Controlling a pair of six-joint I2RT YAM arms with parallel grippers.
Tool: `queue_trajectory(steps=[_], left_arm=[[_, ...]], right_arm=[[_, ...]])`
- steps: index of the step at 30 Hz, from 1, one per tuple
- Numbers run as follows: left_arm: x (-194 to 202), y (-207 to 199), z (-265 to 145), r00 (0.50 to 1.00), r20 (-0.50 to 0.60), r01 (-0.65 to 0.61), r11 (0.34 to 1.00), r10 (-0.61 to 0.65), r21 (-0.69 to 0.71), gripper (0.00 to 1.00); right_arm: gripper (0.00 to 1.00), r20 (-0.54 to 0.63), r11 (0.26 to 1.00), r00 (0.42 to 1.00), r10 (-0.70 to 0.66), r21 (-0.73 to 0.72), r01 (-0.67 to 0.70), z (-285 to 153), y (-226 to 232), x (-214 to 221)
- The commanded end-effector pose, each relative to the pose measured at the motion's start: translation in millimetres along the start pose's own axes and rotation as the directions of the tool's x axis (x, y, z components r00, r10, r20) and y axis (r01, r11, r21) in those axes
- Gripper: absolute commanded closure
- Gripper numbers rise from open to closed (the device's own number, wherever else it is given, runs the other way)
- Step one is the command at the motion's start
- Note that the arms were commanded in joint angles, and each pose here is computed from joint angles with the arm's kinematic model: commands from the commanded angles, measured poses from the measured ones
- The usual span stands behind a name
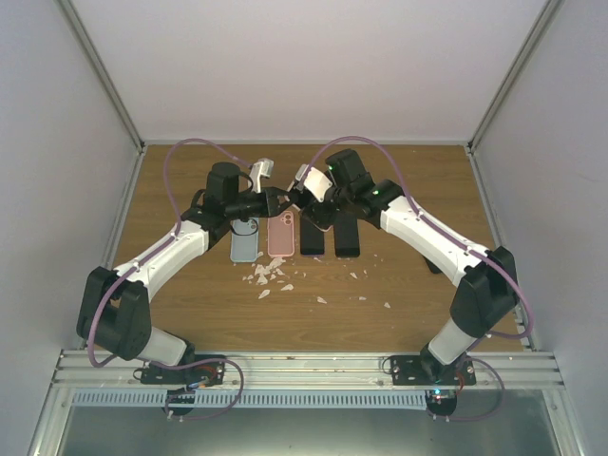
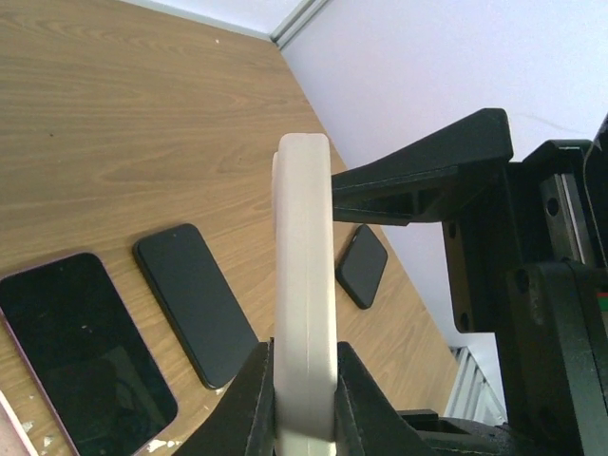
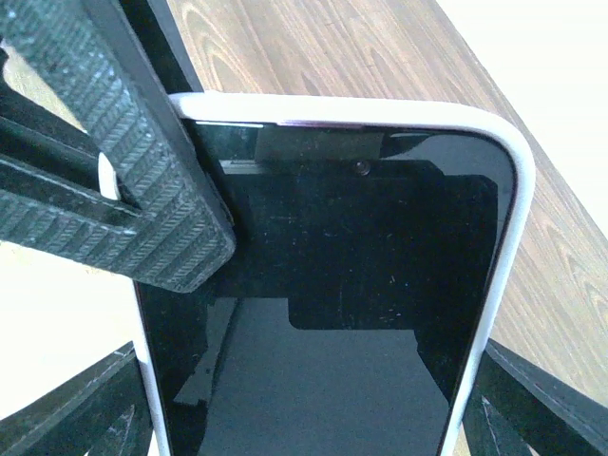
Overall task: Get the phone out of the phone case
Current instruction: Pick up the phone at the center of the board.
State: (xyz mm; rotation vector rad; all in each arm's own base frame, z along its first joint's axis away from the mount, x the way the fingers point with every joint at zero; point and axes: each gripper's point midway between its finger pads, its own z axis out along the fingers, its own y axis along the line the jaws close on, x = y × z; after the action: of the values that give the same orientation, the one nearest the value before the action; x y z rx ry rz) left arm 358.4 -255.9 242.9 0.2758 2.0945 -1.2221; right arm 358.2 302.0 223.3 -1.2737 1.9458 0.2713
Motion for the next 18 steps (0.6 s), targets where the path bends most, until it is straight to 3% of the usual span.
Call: queue_trajectory(steps=[1, 8, 18], left_arm=[[-14, 2, -4, 0.998, 0.054, -0.023, 1.0, 0.023, -0.007, 0.98], [-20, -11, -17, 0.996, 0.069, -0.06, 0.996, 0.056, 0.064, 1.0], [-18, -23, -34, 0.99, 0.039, -0.141, 0.977, 0.136, 0.16, 1.0]], right_arm=[[0.26, 0.101, 1.0, 0.995, 0.0, 0.019, -0.001, -9, -4, -33], [0.02, 0.118, 1.0, 0.993, 0.016, -0.016, -0.014, -12, 2, -36], [0.0, 0.216, 0.996, 0.973, 0.08, -0.065, -0.067, -46, -9, -64]])
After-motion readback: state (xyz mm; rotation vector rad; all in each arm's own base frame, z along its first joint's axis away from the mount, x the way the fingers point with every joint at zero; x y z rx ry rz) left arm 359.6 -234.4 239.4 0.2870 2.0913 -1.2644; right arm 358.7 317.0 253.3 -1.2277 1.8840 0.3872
